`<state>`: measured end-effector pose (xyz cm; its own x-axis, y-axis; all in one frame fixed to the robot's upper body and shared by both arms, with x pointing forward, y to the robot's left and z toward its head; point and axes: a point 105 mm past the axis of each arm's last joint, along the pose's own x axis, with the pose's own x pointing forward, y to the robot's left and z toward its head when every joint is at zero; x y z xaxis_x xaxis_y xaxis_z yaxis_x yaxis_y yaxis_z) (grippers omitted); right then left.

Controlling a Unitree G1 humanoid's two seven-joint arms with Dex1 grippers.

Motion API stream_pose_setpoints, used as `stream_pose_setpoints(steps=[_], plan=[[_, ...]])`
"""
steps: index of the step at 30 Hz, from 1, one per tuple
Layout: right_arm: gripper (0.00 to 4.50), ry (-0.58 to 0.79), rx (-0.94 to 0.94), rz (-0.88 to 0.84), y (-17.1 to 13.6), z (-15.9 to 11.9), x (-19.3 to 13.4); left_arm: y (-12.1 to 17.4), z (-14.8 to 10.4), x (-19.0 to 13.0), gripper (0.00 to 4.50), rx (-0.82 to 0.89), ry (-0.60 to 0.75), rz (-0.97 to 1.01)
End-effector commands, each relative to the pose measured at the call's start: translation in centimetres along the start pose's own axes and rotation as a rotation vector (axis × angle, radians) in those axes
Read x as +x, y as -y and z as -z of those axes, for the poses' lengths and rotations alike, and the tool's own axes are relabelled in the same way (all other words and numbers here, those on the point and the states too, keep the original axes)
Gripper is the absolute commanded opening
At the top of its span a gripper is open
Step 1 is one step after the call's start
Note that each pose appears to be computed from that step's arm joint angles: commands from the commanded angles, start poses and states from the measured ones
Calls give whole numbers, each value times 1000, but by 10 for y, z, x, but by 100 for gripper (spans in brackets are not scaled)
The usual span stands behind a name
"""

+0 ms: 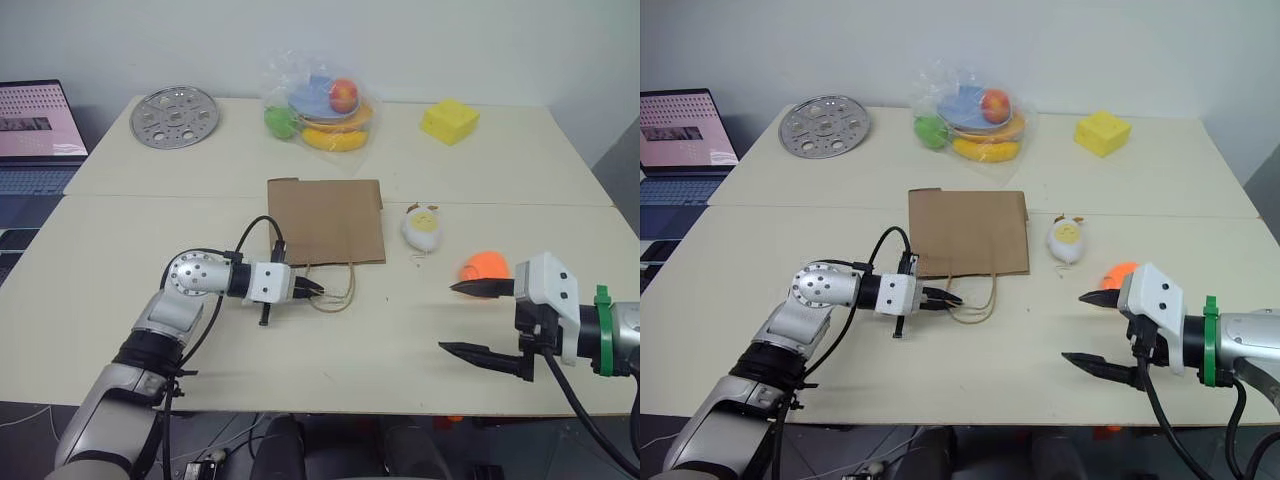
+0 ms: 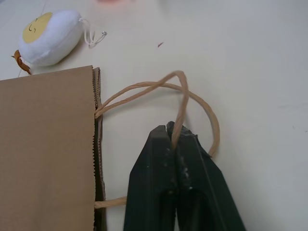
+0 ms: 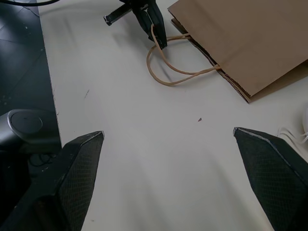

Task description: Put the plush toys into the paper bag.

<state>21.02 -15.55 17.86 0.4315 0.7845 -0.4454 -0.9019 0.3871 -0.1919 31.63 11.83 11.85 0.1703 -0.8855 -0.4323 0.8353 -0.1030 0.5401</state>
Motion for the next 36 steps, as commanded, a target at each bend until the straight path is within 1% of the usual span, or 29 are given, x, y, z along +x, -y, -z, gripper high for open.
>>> stream_pose_setpoints(steps=[1, 4, 6, 9, 12, 13, 16, 19, 20, 22, 23, 25, 28, 31, 36], plan=[[450, 32, -32, 29, 2, -8, -1, -12, -13, -11, 6, -30, 24, -4], [450, 55, -41, 44, 4, -9, 6, -23, -19, -14, 6, -135, 69, -40], [450, 83, -42, 26, 1, -12, 14, -36, -27, -15, 6, -226, 127, -89], [450, 107, -49, 26, 2, -15, 24, -47, -39, -18, 6, -314, 186, -110], [395, 160, -66, 43, 8, -21, 48, -61, -56, -25, 0, -418, 247, -143], [365, 176, -70, 51, 10, -24, 57, -67, -64, -28, 0, -461, 281, -153], [252, 213, -59, 68, 16, -30, 87, -73, -82, -33, 0, -550, 345, -157], [136, 237, -53, 83, 20, -36, 105, -75, -88, -33, 0, -587, 362, -172], [106, 251, -47, 97, 22, -39, 113, -77, -91, -34, 0, -604, 376, -179], [32, 296, -20, 154, 33, -50, 137, -76, -96, -35, 0, -629, 390, -180], [4, 307, -14, 169, 35, -54, 143, -76, -97, -35, 0, -637, 393, -181], [4, 333, 0, 208, 41, -60, 152, -73, -93, -35, 0, -643, 370, -193], [4, 354, 52, 272, 50, -63, 163, -71, -91, -35, 0, -665, 373, -216], [4, 330, 80, 318, 56, -56, 174, -74, -92, -36, 0, -694, 398, -246], [4, 287, 83, 465, 79, -44, 188, -82, -96, -46, 0, -743, 448, -304]])
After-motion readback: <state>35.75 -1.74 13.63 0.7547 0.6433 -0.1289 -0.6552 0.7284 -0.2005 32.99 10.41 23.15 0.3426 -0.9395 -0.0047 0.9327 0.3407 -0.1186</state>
